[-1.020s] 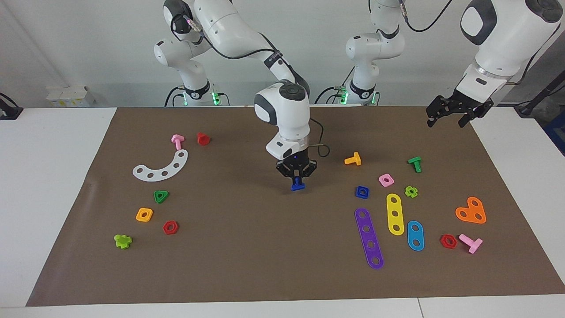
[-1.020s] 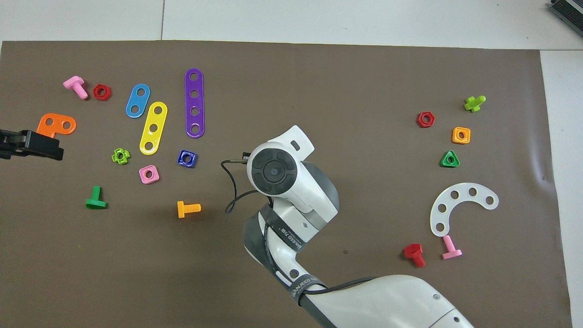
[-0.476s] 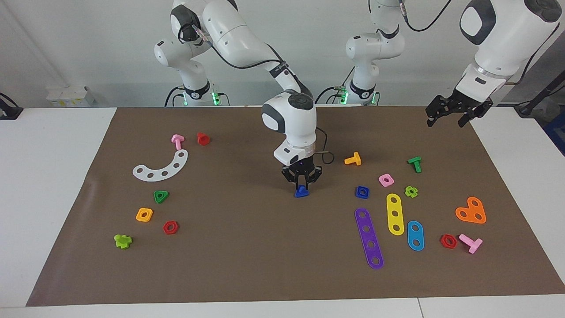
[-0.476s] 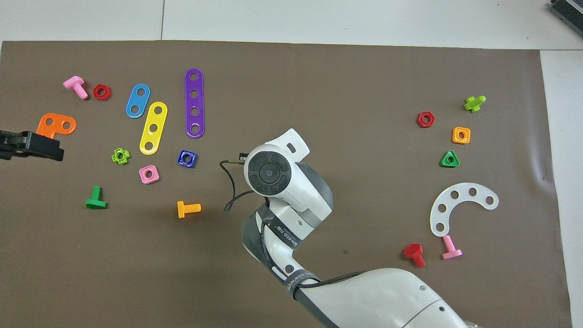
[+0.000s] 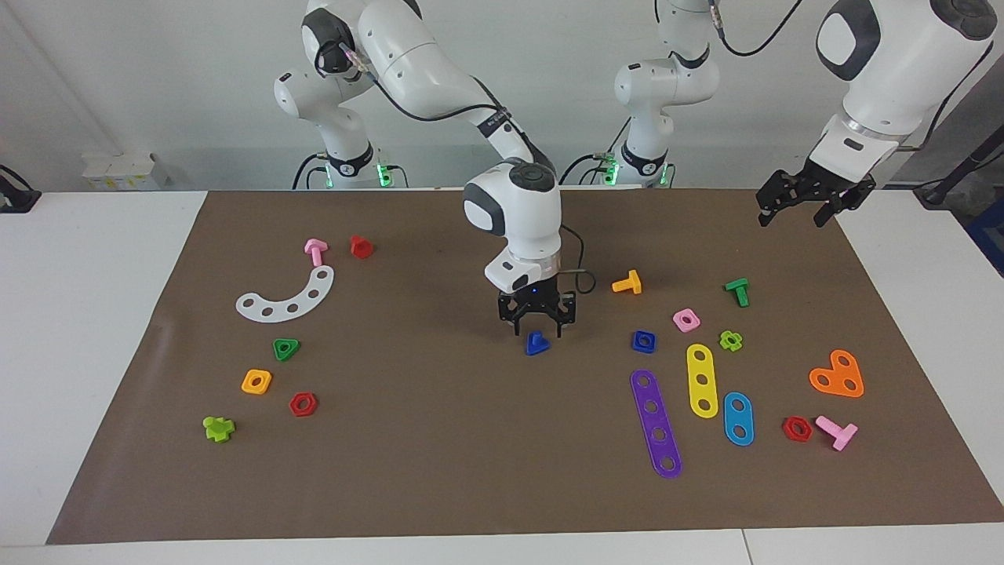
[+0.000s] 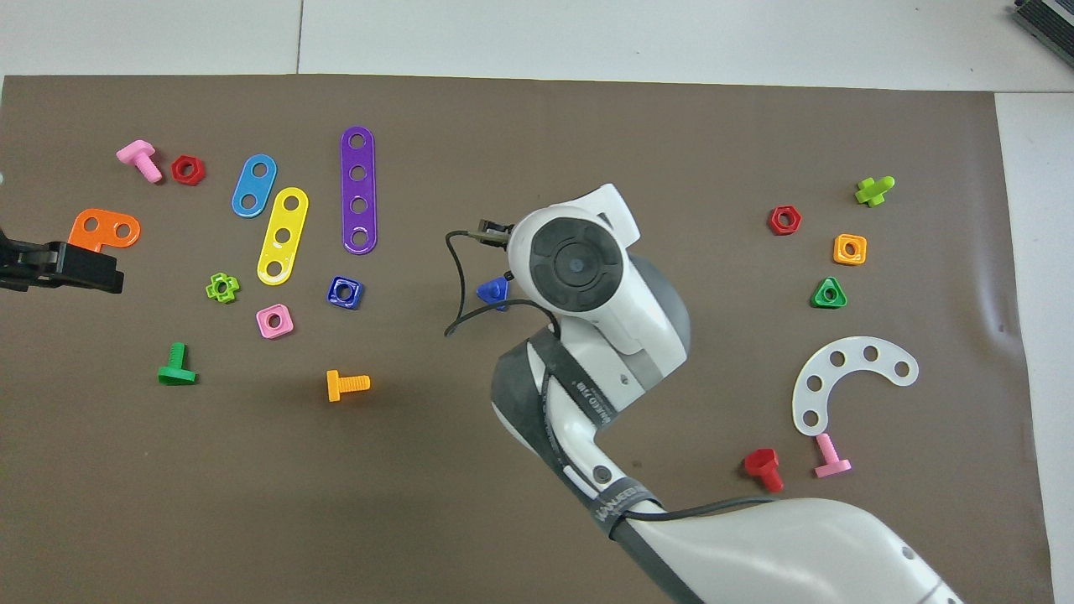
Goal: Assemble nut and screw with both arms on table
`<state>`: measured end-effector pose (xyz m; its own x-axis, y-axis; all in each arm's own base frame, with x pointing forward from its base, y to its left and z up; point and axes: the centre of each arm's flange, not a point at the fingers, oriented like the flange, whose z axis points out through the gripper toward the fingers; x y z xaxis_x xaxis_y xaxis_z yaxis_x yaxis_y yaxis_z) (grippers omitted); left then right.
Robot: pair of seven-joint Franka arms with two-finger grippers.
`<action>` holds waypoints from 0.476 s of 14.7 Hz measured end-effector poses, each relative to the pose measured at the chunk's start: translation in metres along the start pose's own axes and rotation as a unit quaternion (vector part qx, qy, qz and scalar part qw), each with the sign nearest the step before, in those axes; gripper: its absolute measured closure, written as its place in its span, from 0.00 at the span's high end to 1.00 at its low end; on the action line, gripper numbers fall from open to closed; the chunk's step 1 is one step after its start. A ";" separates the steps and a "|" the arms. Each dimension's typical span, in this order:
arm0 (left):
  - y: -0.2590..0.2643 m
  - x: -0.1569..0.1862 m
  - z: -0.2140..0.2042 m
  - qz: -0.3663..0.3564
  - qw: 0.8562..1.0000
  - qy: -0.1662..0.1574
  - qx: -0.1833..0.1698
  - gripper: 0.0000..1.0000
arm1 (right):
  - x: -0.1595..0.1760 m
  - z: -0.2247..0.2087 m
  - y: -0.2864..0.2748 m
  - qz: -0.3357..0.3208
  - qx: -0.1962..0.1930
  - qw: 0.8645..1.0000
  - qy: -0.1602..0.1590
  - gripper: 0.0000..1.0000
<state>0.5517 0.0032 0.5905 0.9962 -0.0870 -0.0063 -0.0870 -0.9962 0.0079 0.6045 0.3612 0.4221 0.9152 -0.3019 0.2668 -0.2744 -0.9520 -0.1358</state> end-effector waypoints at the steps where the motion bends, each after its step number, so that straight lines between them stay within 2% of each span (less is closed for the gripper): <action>1: 0.000 -0.001 0.003 0.000 1.000 0.001 0.000 1.00 | 0.018 -0.020 0.021 0.006 -0.012 1.000 -0.003 1.00; 3: 0.003 -0.003 0.008 0.002 1.000 0.001 0.000 1.00 | 0.044 -0.051 0.060 0.003 -0.032 0.999 -0.024 1.00; 7: 0.014 -0.004 0.011 0.004 1.000 0.004 0.001 1.00 | 0.074 -0.084 0.134 -0.030 -0.049 0.994 -0.088 1.00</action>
<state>0.5468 -0.0110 0.5795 0.9955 -0.0946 0.0024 -0.0947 -0.9955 0.0061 0.6105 0.2071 0.5038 0.9659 -0.2393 0.0991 -0.2375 -0.9709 -0.0297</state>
